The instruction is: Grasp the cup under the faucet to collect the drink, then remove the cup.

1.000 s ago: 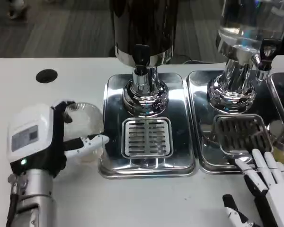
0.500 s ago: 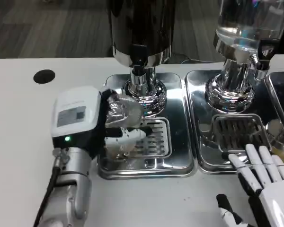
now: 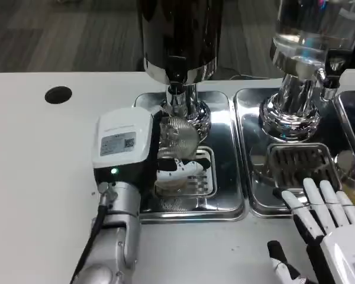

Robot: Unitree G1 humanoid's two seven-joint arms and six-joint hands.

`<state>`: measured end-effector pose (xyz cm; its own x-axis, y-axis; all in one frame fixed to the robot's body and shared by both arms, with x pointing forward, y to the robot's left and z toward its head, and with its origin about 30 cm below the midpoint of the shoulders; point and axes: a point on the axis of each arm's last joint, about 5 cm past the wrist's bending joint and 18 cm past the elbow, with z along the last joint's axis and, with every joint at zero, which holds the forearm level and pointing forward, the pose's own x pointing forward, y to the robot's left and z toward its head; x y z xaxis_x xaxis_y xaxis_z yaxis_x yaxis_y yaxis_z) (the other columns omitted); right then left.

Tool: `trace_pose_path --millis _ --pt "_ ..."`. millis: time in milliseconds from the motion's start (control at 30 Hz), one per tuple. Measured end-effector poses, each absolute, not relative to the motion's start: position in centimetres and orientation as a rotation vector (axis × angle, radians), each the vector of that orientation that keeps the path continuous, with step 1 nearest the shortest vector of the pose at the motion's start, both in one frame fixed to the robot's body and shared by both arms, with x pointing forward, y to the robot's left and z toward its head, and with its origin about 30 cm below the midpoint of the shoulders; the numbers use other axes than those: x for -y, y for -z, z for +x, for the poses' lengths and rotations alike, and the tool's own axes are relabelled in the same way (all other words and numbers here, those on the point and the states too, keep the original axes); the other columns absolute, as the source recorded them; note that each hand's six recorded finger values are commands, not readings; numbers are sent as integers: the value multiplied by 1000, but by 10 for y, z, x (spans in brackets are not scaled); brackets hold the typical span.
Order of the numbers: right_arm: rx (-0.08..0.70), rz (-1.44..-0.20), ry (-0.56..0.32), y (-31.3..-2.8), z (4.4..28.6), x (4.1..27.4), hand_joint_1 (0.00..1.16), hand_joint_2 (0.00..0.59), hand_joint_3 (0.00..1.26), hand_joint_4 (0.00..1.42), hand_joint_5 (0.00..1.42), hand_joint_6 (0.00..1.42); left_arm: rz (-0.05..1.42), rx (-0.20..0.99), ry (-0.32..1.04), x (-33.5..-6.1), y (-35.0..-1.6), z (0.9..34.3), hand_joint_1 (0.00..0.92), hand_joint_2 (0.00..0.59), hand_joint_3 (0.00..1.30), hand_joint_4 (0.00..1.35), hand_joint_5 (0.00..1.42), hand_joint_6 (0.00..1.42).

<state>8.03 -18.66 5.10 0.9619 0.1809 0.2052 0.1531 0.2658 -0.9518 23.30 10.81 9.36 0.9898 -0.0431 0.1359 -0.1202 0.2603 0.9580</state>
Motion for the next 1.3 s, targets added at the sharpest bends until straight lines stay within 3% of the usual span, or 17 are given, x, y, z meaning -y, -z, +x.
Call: trace_pose_path --millis 533,667,933,1200,1300 --pt "276 -1296 -10 -50 80 188 235 412 183 0 0 95 1262 157 -106 -104 -81 235 320 56 626 596 895 1215" --pt "272 -1290 -5 -50 80 189 234 411 184 0 0 96 1257 171 -107 -102 -78 234 227 79 589 580 871 1194" --pt "262 -1283 0 -49 80 190 233 408 184 0 0 97 1253 174 -94 -101 -75 233 71 46 418 369 590 842" --pt "248 -1272 1 -47 81 191 207 400 188 0 0 98 1262 189 -121 -105 -80 232 40 40 358 298 503 730" --pt "255 -1271 4 -48 83 191 204 400 191 0 0 98 1261 197 -133 -105 -82 233 38 36 318 262 446 600"
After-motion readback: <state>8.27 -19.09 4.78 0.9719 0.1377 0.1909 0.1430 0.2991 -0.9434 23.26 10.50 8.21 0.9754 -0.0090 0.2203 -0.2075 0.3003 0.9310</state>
